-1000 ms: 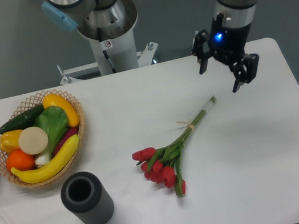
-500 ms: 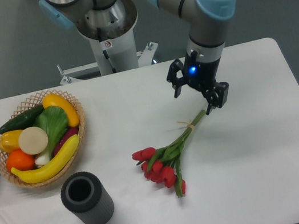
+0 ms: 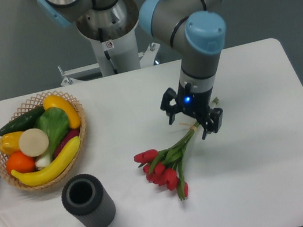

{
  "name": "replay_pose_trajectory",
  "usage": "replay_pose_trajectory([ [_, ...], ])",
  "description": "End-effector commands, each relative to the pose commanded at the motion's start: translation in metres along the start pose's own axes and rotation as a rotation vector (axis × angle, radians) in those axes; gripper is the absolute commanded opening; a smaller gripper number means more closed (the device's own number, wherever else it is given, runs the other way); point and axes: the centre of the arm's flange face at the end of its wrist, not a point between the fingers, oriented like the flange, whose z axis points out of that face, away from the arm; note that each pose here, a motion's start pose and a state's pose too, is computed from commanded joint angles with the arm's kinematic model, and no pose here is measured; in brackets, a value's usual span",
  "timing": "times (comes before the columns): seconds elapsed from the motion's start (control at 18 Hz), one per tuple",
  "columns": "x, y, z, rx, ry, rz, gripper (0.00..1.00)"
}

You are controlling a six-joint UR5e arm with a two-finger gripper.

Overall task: Pick up the flowers from the table
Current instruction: 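Lower the gripper down onto the tulip stems below the blooms, then close the gripper around the tulip stems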

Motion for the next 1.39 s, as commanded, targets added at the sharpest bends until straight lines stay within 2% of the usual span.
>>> replay_pose_trajectory([
  [0.22,-0.007,0.004,0.03,-0.013,0.037,-0.002,1.0],
  [0.56,0.004,0.009,0.064,-0.048,0.096,0.048,1.0],
  [1.39,-0.001,0.016,0.1,-0.07,0.138,0.03,1.0],
])
